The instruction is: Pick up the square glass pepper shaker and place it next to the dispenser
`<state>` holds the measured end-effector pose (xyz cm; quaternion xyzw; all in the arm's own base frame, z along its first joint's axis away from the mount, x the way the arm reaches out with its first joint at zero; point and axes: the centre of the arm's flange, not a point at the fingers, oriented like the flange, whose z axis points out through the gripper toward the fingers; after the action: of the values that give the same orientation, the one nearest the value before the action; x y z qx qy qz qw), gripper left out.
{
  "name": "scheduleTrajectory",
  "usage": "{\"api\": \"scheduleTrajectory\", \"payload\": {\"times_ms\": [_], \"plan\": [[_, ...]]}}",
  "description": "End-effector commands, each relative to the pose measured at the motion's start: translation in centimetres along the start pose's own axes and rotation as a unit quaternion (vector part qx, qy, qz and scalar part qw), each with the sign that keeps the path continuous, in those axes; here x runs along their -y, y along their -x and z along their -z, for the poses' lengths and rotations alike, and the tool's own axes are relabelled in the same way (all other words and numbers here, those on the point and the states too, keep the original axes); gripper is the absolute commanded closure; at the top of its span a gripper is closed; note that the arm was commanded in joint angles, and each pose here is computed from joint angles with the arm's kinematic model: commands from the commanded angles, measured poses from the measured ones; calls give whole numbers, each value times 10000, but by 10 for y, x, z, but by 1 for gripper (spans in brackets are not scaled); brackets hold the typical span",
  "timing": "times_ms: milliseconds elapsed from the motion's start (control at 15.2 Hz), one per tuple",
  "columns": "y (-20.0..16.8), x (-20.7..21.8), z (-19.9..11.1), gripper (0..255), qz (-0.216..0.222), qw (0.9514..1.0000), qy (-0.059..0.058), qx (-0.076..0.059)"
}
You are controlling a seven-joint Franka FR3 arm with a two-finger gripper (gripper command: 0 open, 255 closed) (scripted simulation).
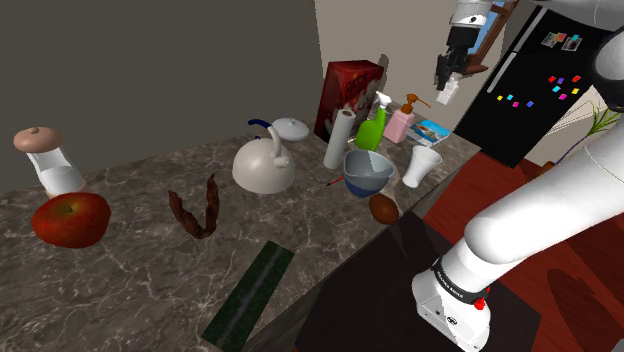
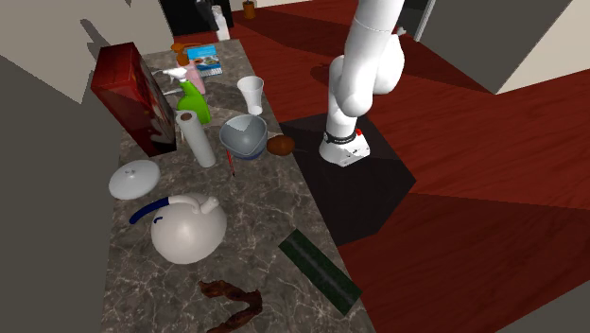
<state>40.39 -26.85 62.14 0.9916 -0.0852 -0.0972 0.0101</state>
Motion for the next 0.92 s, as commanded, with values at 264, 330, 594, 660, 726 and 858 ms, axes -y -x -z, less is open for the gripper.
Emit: {"api": "scheduleTrajectory", "payload": {"times_ms": [264, 330, 594, 660, 726, 858], "plan": [[-13, -77, 0, 255, 8, 10000, 3, -2], [-15, -90, 0, 255, 8, 10000, 3, -2], [-24, -142, 0, 255, 8, 10000, 3, -2], [-26, -150, 0, 255, 8, 10000, 3, -2], [-27, -150, -5, 255, 8, 10000, 3, -2], [-29, -150, -15, 255, 8, 10000, 3, -2]]}}
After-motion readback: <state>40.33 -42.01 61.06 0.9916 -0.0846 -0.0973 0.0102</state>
